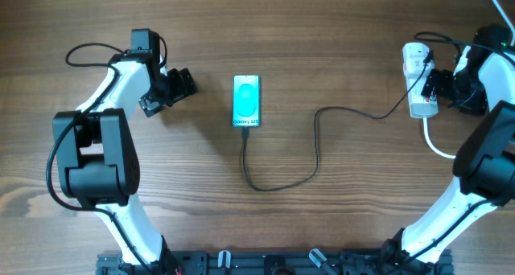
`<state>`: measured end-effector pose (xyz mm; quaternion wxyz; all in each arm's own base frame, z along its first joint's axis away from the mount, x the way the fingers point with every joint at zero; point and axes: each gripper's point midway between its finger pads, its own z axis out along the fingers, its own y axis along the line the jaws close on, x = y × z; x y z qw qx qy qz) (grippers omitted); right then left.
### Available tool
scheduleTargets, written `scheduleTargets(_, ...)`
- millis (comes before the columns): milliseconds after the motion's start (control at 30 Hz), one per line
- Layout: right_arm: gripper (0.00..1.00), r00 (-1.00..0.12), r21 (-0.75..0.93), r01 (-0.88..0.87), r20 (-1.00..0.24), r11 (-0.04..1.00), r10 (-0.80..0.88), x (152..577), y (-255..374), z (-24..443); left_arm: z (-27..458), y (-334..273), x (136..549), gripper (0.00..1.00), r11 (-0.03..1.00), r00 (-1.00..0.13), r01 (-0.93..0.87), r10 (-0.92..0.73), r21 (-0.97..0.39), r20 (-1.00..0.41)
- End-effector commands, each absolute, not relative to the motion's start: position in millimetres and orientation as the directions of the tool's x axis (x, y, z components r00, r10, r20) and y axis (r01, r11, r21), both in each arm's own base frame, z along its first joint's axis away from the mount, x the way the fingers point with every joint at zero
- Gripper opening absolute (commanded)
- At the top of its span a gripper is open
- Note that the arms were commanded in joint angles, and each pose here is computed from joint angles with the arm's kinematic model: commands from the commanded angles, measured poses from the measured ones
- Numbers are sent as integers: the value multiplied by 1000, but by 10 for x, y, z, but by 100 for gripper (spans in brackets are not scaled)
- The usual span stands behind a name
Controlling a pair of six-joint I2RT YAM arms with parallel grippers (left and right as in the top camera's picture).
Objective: Plug charger to phone and switch on socket
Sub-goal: 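Press the rocker switch down with the right gripper, then lift the right gripper up off the power strip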
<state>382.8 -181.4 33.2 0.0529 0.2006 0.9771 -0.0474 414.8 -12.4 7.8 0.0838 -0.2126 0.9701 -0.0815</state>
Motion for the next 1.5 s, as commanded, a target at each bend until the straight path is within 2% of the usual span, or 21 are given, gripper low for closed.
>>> scheduleTargets(0, 100, -915, -54, 362, -211, 931, 344, 3891, -1790, 707, 114, -107, 4134, 100, 899, -895, -395, -423, -191, -139)
scheduleTargets(233, 100, -915, -34, 322, -266, 946, 302, 3977, -1765, 853, 114, -107, 4134, 100, 899, -895, -395, -423, -191, -139)
scheduleTargets(767, 100, -917, -10, 303, -277, 953, 288, 4018, -1726, 858, 114, -106, 4133, 100, 899, -895, -395, -423, -191, -139)
scheduleTargets(1167, 100, -864, -26, 305, -428, 952, 265, 4360, -1874, 999, 114, -106, 4134, 100, 899, -895, -395, -423, -191, -139)
scheduleTargets(1467, 100, -859, -28, 305, -439, 952, 262, 4386, -1885, 1012, 114, -107, 4133, 100, 899, -895, -395, -423, -191, -139)
